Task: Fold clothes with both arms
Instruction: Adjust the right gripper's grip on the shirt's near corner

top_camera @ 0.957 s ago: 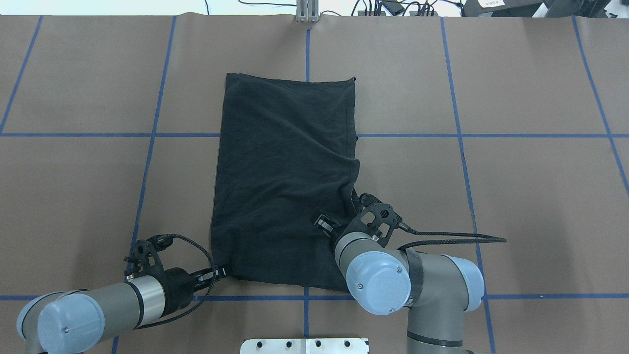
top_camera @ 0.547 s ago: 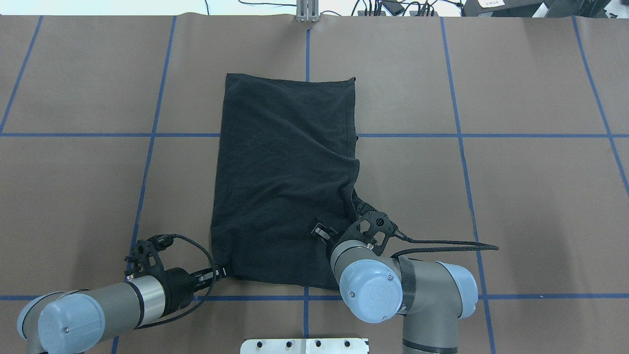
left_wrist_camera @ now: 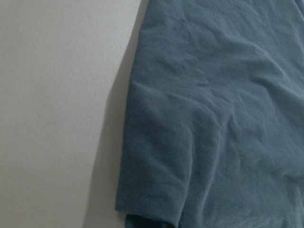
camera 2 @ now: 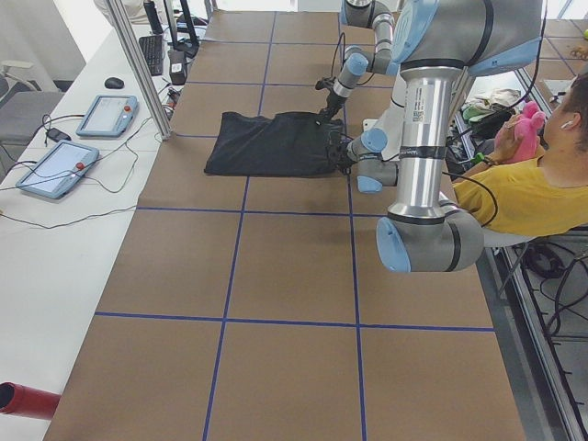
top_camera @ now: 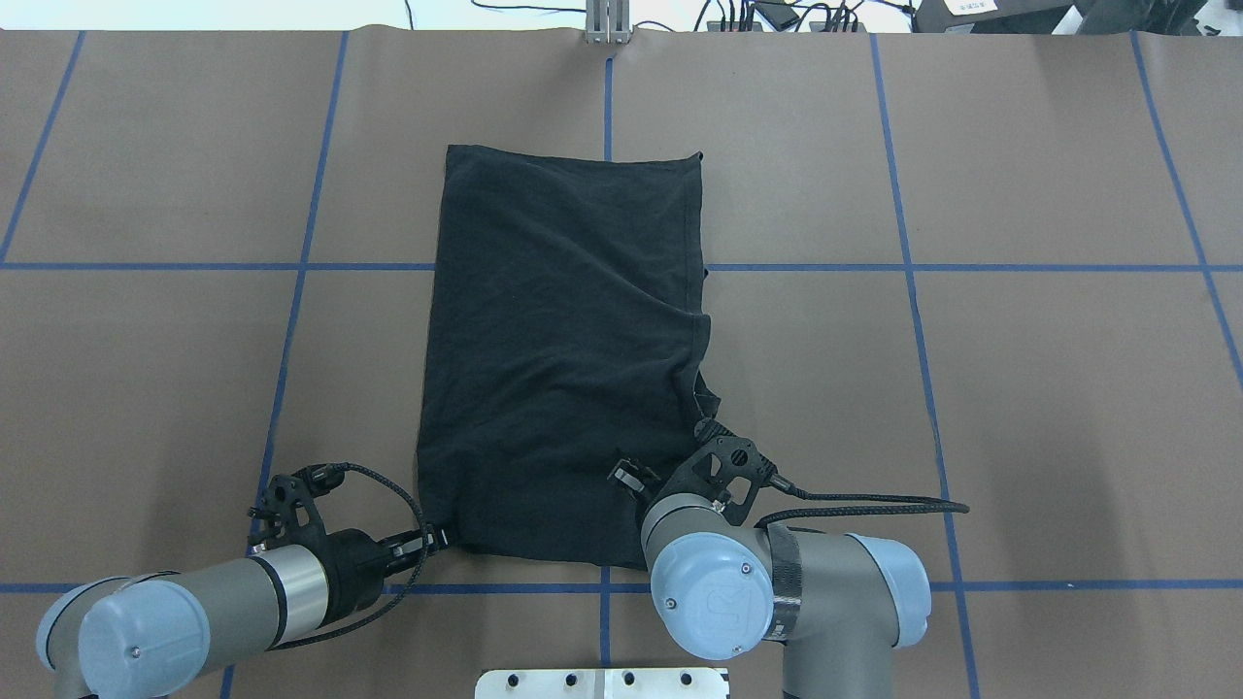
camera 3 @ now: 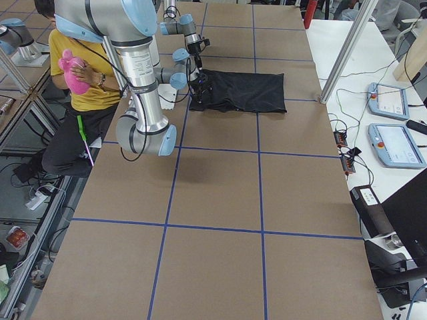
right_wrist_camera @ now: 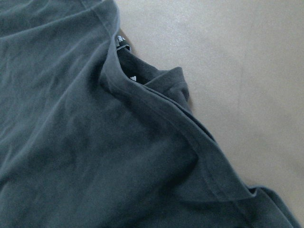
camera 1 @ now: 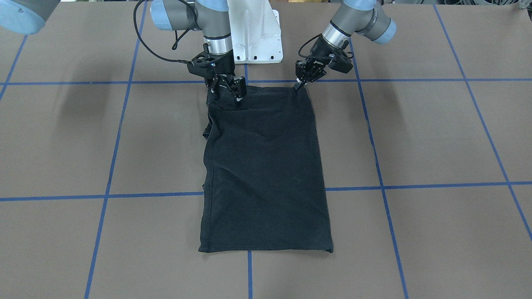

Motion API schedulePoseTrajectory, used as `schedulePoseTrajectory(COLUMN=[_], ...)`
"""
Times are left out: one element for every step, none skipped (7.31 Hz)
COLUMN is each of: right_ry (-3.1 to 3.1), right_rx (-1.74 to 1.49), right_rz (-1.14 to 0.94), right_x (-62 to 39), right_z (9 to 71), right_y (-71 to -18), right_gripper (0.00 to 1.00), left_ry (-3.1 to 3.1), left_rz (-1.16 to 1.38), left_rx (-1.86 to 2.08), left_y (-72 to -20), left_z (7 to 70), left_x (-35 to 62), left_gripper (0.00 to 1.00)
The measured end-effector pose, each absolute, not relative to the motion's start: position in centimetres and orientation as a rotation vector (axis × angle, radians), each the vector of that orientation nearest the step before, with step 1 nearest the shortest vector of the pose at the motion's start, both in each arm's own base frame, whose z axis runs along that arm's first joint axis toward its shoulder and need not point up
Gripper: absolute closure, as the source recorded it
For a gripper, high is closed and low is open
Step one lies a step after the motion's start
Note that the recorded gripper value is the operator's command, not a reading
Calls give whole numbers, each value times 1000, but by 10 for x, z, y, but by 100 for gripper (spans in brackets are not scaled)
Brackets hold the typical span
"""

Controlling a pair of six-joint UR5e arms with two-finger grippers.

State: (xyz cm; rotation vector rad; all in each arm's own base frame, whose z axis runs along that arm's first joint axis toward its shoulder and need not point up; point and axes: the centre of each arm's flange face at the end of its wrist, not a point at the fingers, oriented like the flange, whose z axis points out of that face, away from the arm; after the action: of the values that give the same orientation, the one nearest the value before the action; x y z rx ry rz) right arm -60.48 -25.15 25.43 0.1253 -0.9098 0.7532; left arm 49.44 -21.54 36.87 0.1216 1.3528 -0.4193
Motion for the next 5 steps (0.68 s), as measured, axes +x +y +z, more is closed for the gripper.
schedulePoseTrajectory(right_ry=[-899, -892, -889, -890, -891], right_rx=[126, 127, 127, 127, 126], right_rz=[751, 749, 750, 751, 752], right_x=[-608, -611, -613, -614, -614], right_z=[258, 261, 263, 263, 263], right_y=[-250, -249, -249, -249, -249], right_gripper=[11, 15, 22, 32, 53], left_ry=[1353, 1354, 1354, 1354, 1354], left_rz=[-419, -419, -419, -419, -419], left_rx=[122, 121, 121, 121, 121], left_y=[-215, -215, -215, -215, -215], left_z=[368, 368, 368, 368, 368], left_x=[494, 494, 494, 494, 494], left_gripper=[100, 100, 100, 100, 100])
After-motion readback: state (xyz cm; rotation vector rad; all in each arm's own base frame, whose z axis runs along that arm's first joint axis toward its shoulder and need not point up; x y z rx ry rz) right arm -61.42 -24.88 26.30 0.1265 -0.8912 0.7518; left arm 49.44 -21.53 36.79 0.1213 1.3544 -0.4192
